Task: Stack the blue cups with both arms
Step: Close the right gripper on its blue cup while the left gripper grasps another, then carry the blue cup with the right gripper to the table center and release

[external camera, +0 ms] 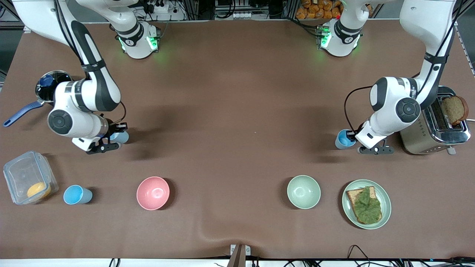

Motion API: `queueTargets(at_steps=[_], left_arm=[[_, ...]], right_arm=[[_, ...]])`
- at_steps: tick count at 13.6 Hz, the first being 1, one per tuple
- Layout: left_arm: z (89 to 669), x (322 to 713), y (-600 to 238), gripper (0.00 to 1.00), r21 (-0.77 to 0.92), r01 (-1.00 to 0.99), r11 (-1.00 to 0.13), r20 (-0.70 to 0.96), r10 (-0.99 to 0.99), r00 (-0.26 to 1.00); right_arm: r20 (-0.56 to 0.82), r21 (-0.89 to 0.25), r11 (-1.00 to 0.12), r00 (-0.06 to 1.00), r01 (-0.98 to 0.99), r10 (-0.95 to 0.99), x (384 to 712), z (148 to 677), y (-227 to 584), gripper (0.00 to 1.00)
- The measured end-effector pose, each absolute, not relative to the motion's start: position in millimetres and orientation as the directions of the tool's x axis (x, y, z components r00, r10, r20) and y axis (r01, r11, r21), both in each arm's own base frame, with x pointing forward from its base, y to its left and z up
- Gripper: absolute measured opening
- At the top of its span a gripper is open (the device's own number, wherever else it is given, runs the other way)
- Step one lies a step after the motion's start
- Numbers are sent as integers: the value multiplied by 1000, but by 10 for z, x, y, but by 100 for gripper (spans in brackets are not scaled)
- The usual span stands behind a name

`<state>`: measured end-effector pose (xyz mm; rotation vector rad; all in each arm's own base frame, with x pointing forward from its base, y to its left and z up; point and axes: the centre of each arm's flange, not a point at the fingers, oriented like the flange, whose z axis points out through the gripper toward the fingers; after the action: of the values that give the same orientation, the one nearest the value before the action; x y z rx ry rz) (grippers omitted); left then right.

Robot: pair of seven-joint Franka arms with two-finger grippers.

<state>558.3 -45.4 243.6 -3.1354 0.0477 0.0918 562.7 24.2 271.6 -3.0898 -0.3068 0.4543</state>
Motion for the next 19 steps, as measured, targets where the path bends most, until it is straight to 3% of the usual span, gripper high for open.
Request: queueTargets(at_steps=[4,8,13,19], left_arm=[[2528,5644,-442,3,-2,-28,-1000,-27,-27,999],[2915,5781,-426,3,-1,-23,-1000,47,-23,999],[3655,5982,-512,3,-4,-34,-999,43,-34,999],[4305,6119,-1055,3,16,-31,-999,43,-30,999]], right_arm=[[-306,-6,-988,940,155,149,5784,3130,788,4],[-276,6,-996,958,89,84,5549,3270,2368,4],[-289,-65,-995,953,78,93,5384,3025,3679,4],[-209,-66,-997,977,26,39,5270,2488,4427,4]])
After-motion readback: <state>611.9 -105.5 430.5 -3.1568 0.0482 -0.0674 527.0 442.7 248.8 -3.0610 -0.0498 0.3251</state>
